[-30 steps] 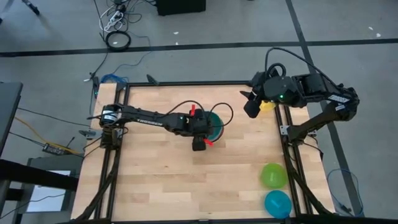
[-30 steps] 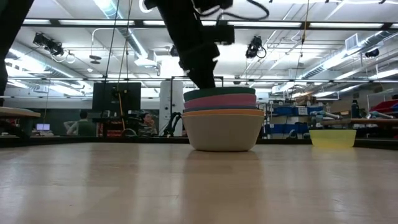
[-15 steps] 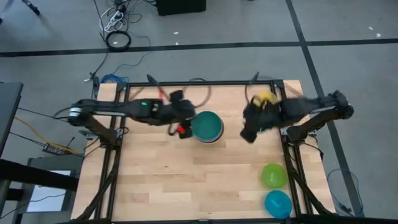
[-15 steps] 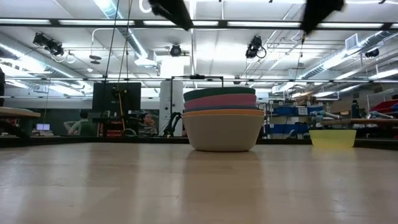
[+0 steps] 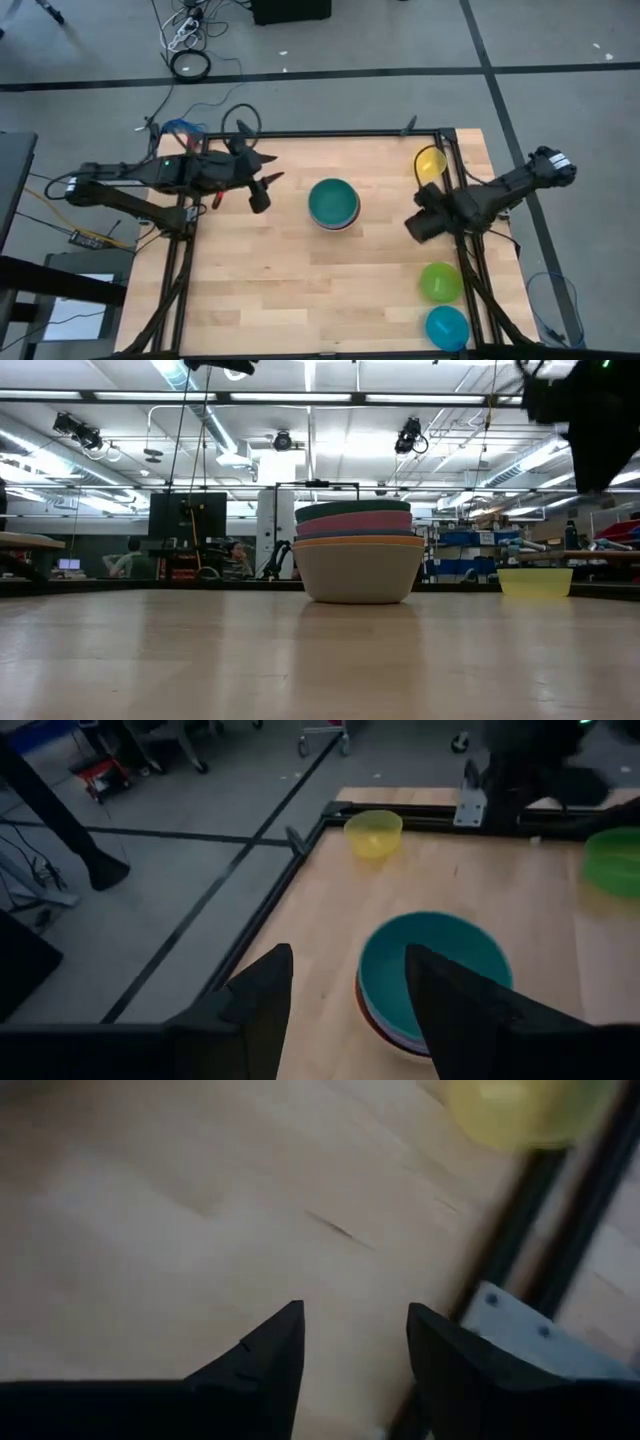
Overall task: Nest bowls inside each other
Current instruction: Stack the yellow bowl on the green bowl
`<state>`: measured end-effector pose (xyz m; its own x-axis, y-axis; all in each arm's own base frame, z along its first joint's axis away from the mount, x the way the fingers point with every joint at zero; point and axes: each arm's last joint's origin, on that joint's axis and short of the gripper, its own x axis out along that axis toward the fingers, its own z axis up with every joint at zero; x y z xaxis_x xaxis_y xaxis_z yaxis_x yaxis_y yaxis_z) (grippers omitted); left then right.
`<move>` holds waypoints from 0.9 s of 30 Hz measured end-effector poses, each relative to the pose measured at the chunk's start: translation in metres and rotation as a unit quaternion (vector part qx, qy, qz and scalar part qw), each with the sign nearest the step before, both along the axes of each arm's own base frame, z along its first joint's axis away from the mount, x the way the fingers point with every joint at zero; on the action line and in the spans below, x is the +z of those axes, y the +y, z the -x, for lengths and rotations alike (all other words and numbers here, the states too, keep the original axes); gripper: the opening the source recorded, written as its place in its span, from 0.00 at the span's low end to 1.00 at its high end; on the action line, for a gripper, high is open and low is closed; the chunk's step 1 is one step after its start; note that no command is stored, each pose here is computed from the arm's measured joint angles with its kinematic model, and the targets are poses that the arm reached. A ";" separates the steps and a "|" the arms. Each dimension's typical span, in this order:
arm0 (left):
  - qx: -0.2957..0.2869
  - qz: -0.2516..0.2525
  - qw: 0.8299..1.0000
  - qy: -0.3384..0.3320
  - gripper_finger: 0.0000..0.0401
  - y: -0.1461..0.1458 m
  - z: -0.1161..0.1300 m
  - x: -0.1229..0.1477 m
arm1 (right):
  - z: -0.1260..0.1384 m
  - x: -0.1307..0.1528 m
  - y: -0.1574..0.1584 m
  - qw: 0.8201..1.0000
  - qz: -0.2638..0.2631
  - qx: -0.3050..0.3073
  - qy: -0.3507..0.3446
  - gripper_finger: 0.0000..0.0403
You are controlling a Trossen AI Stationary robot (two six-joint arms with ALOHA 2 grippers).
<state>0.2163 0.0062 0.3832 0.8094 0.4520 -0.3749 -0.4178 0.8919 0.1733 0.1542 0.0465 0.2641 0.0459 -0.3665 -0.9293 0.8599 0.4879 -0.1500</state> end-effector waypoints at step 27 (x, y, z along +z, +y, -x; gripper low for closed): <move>-0.020 0.027 0.999 0.027 0.50 -0.008 -0.003 -0.025 | -0.029 -0.065 -0.192 0.993 -0.083 -0.070 0.044 0.43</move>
